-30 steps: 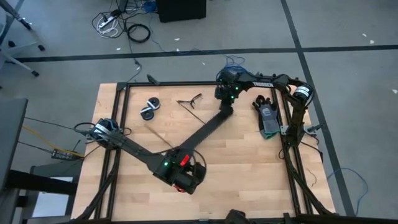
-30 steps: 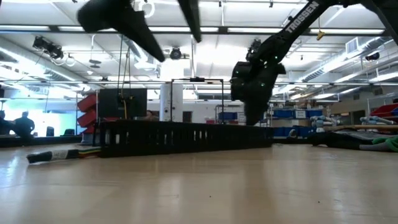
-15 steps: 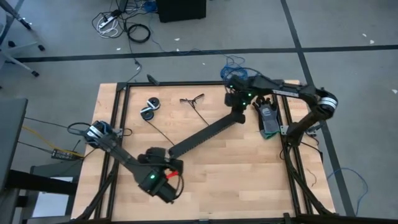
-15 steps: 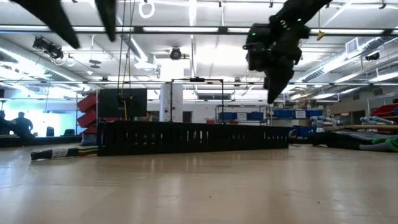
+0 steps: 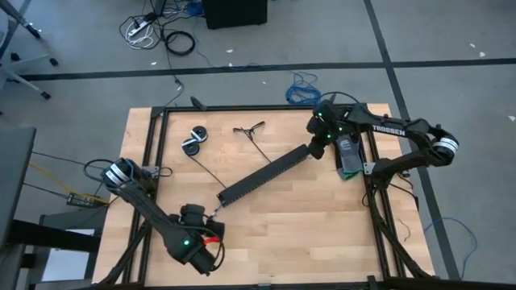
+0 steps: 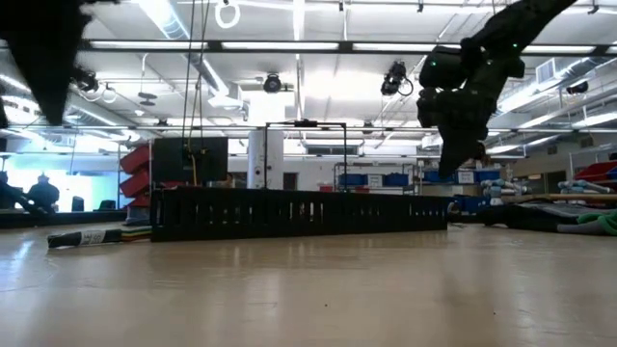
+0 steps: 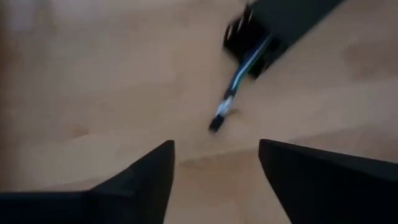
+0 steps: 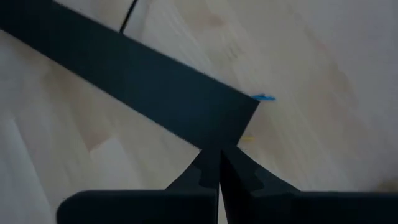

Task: Ziptie cables
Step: Insert the black cover of the black cable duct

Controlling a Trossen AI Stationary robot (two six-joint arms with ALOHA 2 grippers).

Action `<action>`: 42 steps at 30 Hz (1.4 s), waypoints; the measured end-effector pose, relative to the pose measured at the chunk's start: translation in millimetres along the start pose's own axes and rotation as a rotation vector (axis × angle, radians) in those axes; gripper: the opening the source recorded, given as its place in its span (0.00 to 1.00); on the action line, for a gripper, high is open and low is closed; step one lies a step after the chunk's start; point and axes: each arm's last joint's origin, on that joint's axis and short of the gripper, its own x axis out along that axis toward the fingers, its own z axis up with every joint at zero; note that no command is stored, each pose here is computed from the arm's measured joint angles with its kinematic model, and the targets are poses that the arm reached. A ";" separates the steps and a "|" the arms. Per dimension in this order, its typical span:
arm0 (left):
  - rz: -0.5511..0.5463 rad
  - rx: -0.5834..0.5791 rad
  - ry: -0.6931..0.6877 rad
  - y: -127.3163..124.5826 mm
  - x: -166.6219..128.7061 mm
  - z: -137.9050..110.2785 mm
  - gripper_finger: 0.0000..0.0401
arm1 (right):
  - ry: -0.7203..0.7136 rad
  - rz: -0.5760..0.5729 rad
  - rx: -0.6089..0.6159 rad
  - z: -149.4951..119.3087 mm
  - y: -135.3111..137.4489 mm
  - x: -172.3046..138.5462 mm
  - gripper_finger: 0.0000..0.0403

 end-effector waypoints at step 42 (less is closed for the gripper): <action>0.105 0.740 -0.099 16.2 127.5 26.0 0.00 | -0.093 -0.085 0.218 -0.5 -20.5 5.7 0.00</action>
